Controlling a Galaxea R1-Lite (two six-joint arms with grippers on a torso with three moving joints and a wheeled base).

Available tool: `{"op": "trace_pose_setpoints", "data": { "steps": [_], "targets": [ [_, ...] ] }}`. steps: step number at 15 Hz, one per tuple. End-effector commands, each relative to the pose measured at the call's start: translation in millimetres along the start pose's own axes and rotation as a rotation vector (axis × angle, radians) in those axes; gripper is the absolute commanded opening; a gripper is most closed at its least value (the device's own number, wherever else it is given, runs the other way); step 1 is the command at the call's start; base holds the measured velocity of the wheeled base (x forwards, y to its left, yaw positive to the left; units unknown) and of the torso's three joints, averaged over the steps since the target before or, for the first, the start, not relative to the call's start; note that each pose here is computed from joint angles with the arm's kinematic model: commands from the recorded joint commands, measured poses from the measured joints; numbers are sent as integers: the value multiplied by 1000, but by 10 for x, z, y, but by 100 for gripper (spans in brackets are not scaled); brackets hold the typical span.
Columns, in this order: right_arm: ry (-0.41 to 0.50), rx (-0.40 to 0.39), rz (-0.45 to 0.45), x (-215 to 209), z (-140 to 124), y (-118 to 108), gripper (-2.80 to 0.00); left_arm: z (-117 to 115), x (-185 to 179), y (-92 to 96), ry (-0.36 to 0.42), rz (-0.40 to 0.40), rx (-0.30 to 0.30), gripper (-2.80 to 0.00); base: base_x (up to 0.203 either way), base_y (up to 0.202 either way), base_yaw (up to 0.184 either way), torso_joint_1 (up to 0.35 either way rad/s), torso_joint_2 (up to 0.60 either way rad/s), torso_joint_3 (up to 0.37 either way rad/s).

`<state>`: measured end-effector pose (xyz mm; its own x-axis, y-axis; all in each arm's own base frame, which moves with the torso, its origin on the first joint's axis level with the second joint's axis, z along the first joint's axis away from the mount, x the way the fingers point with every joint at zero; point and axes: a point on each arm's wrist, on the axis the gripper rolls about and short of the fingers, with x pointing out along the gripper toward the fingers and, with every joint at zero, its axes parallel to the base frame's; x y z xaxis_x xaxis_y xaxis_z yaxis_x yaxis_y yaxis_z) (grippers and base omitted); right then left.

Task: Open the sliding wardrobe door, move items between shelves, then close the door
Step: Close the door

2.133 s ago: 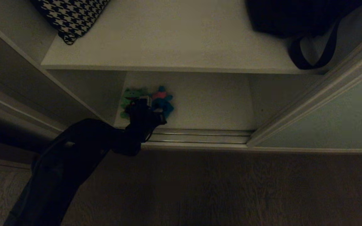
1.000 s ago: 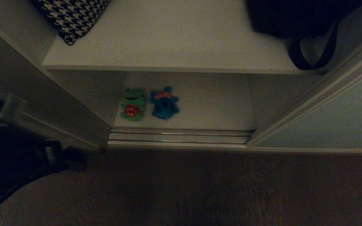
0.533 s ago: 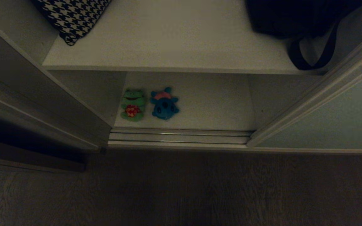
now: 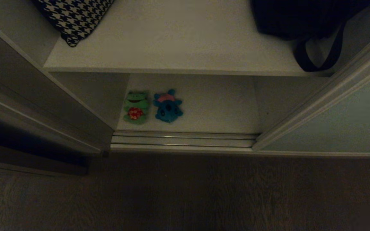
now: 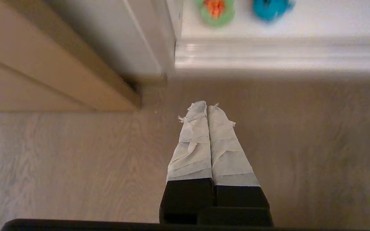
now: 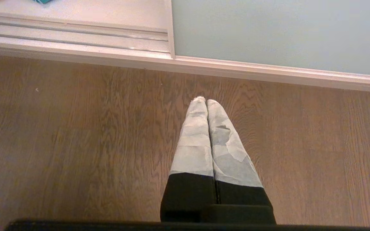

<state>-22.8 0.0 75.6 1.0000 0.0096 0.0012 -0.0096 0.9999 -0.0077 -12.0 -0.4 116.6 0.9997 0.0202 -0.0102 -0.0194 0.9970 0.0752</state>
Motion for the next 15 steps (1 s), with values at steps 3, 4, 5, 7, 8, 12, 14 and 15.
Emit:
{"op": "trace_pose_setpoints", "data": {
  "steps": [3, 4, 5, 7, 8, 12, 14, 15],
  "targets": [
    [-2, 1, 0, -1, 0, 0, -280, -308, -128, -20, -97, -14, 23, -280, 0, 0, 0, 0, 0, 0],
    [-2, 0, 1, -1, 0, 0, -280, -359, -111, -25, -61, -25, 8, -280, 0, 0, 0, 0, 0, 0],
    [0, 0, 1, -1, -2, 0, -280, -404, -106, -29, -14, -30, -23, -280, 0, 0, 0, 0, 0, 0],
    [-2, 0, 1, -1, 0, 0, -280, -408, -108, -29, 0, -31, -45, -280, 0, 0, 0, 0, 0, 0],
    [-2, 0, 1, -1, 0, 0, -280, -408, -107, -29, -3, -31, -35, -280, 0, 0, 0, 0, 0, 0],
    [-2, 0, 1, -1, 0, 0, -280, -407, -104, -29, -10, -29, -30, -280, 0, 0, 0, 0, 0, 0],
    [-2, 0, 1, -1, 0, 0, -280, -406, -102, -28, -15, -27, -45, -280, 0, 0, 0, 0, 0, 0],
    [-2, 0, 1, -1, 0, 0, -280, -403, -103, -26, -14, -17, -48, -280, 0, 0, 0, 0, 0, 0]
  ]
}}
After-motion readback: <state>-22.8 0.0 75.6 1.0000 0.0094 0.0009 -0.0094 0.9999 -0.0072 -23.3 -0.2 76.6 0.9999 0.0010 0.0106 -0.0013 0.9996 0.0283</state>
